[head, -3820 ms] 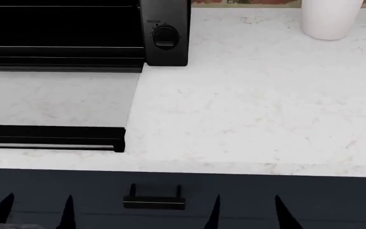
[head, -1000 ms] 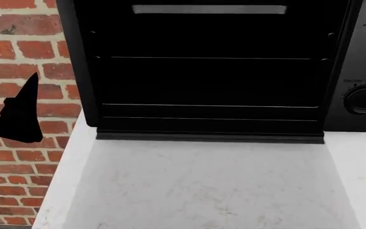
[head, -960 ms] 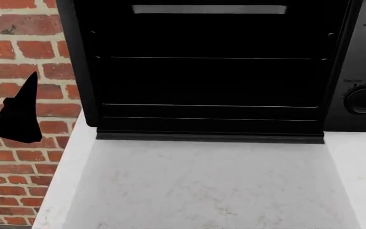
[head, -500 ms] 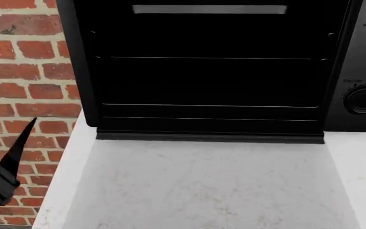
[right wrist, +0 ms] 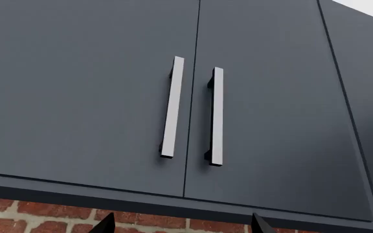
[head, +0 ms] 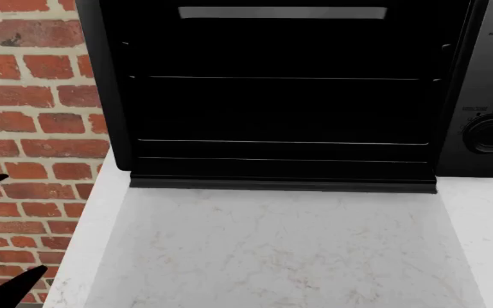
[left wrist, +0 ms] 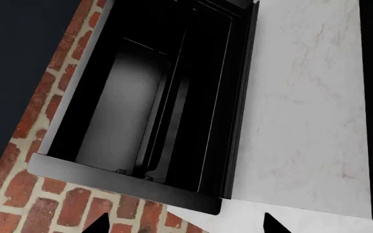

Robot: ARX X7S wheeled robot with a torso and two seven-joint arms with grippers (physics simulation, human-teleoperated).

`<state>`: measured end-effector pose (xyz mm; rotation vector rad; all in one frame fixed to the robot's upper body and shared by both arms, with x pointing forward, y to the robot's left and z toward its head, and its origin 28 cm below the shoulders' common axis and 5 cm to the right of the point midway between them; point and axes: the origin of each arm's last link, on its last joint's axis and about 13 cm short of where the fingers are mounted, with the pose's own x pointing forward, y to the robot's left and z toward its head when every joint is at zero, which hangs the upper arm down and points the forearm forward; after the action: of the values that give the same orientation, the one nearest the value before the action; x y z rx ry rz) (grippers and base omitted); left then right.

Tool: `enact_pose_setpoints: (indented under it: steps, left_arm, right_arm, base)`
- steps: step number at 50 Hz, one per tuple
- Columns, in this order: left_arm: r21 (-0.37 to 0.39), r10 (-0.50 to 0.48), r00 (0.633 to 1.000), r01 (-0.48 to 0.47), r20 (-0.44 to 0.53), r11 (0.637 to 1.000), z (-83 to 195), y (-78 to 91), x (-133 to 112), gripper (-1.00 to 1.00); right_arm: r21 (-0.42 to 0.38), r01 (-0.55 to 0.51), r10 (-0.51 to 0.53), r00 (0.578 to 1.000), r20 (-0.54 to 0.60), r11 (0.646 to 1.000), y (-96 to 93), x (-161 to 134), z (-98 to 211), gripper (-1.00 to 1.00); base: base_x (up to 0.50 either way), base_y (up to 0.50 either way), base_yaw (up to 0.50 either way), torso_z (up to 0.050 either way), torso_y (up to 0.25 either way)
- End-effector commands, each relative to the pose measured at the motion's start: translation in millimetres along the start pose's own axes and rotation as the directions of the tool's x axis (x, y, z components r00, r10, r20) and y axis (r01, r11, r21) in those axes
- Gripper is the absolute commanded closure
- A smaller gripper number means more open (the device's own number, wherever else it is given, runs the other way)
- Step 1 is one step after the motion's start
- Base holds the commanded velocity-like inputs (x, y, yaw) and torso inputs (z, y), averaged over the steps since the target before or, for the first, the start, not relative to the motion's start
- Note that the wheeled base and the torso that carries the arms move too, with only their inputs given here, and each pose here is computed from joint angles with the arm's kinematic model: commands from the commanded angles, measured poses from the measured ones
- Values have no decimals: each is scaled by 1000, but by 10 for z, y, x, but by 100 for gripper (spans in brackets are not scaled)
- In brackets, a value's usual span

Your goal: Close the toaster oven door.

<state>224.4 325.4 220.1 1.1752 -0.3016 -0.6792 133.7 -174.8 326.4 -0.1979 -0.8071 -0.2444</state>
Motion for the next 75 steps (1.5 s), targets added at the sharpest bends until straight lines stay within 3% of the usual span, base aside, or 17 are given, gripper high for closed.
enact_pose_setpoints:
  steps: [1,31,75]
  left_arm:
    - [93,-97,995,97,-3,991,-18,-22,-72,-100]
    - [65,-195,978,200,-76,978,-107,-240,-97,-100]
    - [64,-257,965,259,-44,964,-371,-388,393,-100]
  right_arm:
    - [1,-2,2,1000,1,1000,7,6,-1,-100]
    - [6,9,-9,1000,-2,1000,-7,-37,-6,-100]
    - [13,12,-12,1000,-5,1000,-4,-31,-28,-100]
  base:
    - [0,0,0,0,0]
    - [0,0,0,0,0]
    - [0,0,0,0,0]
